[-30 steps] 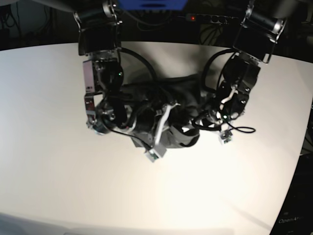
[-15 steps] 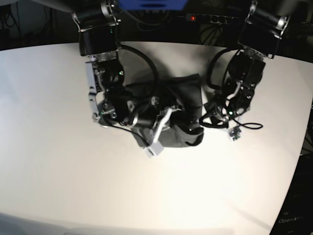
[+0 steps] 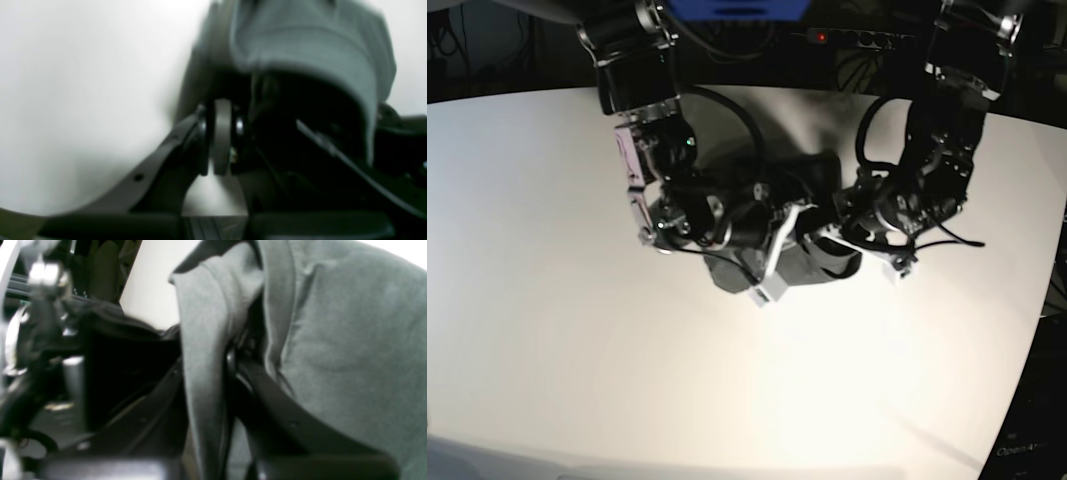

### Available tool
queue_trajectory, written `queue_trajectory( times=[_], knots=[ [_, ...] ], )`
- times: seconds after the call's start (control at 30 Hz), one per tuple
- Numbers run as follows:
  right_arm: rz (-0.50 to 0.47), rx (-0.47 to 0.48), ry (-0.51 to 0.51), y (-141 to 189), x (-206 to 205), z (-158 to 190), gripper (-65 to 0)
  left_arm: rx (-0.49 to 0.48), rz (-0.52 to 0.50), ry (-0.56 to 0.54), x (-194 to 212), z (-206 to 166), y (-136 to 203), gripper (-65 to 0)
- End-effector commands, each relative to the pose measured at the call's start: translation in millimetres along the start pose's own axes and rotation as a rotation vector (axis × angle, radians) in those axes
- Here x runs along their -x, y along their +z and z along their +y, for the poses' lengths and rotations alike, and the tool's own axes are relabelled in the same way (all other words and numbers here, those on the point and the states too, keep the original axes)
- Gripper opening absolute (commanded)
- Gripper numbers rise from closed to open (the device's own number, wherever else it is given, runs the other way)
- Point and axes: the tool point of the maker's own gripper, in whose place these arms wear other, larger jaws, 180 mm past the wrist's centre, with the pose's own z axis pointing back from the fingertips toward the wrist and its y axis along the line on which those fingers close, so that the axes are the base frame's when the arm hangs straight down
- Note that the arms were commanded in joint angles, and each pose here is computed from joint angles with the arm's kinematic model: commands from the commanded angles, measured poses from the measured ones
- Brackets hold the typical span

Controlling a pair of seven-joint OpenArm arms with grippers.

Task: Fold the T-shirt properly
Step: 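Open the left gripper and raise it away from the bundle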

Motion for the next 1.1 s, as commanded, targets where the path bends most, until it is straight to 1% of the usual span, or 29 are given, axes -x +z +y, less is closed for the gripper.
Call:
queue_trajectory(
  times=[0.0,0.23,0.33,0.47,0.63,0.67,0.73,0.77,0.87,0.97,1.03,1.07],
  knots=[
    [-0.069,-0.036,0.026,2,-24,11,-64.4,0.006,-0.063,-0.003,-18,0,9,-61.9],
    [-0.07,-0.035,0.027,2,-24,11,-64.4,-0.044,-0.061,-0.004,-16,23,11,-61.9],
    [-0.07,-0.034,0.026,2,-24,10,-64.6,-0.068,-0.08,0.031,-23,39,15,-61.9],
    [-0.069,-0.033,0.026,2,-24,10,-64.3,-0.118,-0.085,0.05,-23,63,19,-61.9],
    [-0.069,-0.032,0.025,2,-24,10,-63.8,-0.153,-0.086,0.043,-21,78,21,-61.9],
    [-0.069,-0.032,0.025,2,-24,10,-62.4,-0.153,-0.086,0.043,-21,78,21,-61.9],
    [-0.069,-0.032,0.025,2,-24,10,-56.0,-0.155,-0.082,0.043,-19,79,20,-61.9],
    [-0.068,-0.032,0.025,2,-24,10,-51.2,-0.153,-0.082,0.043,-19,78,21,-61.9],
    [-0.059,-0.032,0.025,2,-21,10,-34.1,-0.151,-0.079,0.043,-19,77,21,-61.9],
    [-0.054,-0.034,0.028,2,-20,10,-17.0,-0.121,-0.102,0.024,-22,66,29,-61.9],
    [-0.053,-0.032,0.028,2,-20,9,-8.9,-0.098,-0.117,0.013,-24,59,34,-61.9],
    [-0.053,-0.032,0.028,2,-20,9,-6.4,-0.094,-0.119,0.01,-24,58,35,-61.9]
  ],
)
